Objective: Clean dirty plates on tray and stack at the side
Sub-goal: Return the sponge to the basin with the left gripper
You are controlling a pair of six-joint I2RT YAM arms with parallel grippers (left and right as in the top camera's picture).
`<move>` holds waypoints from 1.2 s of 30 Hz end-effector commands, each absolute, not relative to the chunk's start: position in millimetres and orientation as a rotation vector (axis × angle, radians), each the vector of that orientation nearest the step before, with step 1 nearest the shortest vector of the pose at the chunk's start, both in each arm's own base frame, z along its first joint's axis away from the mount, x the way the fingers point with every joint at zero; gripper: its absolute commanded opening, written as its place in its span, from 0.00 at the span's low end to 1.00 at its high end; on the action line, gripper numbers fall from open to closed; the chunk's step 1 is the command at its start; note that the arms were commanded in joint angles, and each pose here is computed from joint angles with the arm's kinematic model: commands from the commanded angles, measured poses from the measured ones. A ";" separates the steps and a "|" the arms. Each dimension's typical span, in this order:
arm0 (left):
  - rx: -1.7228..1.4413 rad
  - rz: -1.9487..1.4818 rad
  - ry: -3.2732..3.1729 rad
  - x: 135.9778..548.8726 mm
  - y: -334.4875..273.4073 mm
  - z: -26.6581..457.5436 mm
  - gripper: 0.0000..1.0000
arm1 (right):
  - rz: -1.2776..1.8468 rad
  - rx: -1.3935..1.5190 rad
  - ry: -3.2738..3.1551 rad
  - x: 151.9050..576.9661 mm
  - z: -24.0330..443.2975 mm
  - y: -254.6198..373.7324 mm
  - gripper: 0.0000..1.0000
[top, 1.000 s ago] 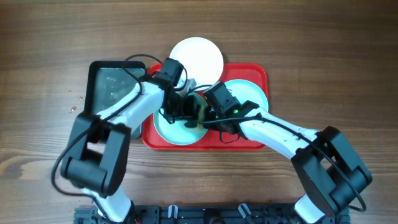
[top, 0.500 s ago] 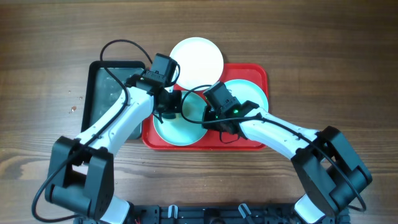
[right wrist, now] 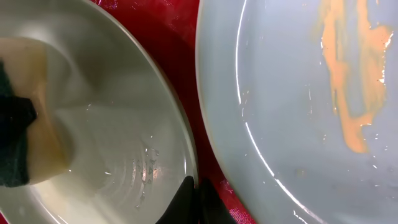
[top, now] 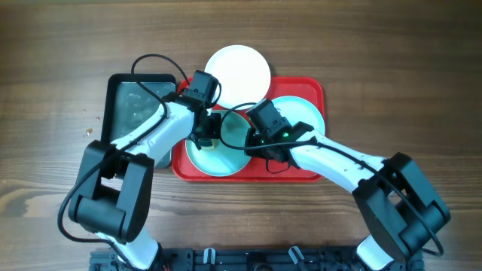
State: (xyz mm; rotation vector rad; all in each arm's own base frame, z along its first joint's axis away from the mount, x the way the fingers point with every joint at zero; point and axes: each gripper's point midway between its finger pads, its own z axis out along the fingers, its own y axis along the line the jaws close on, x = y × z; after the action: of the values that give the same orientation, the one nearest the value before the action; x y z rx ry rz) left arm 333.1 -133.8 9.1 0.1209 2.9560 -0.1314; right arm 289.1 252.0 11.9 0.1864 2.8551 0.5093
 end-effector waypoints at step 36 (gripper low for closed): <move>-0.391 -0.147 2.669 351.2 31.3 135.9 0.04 | 0.499 0.193 2.895 282.0 0.3 251.7 0.32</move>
State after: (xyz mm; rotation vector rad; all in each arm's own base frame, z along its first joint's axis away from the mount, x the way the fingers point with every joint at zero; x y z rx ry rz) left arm 342.7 13.1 144.0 -0.4048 2.6570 -0.2297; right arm 287.0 253.7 11.1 0.1625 2.8633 0.5168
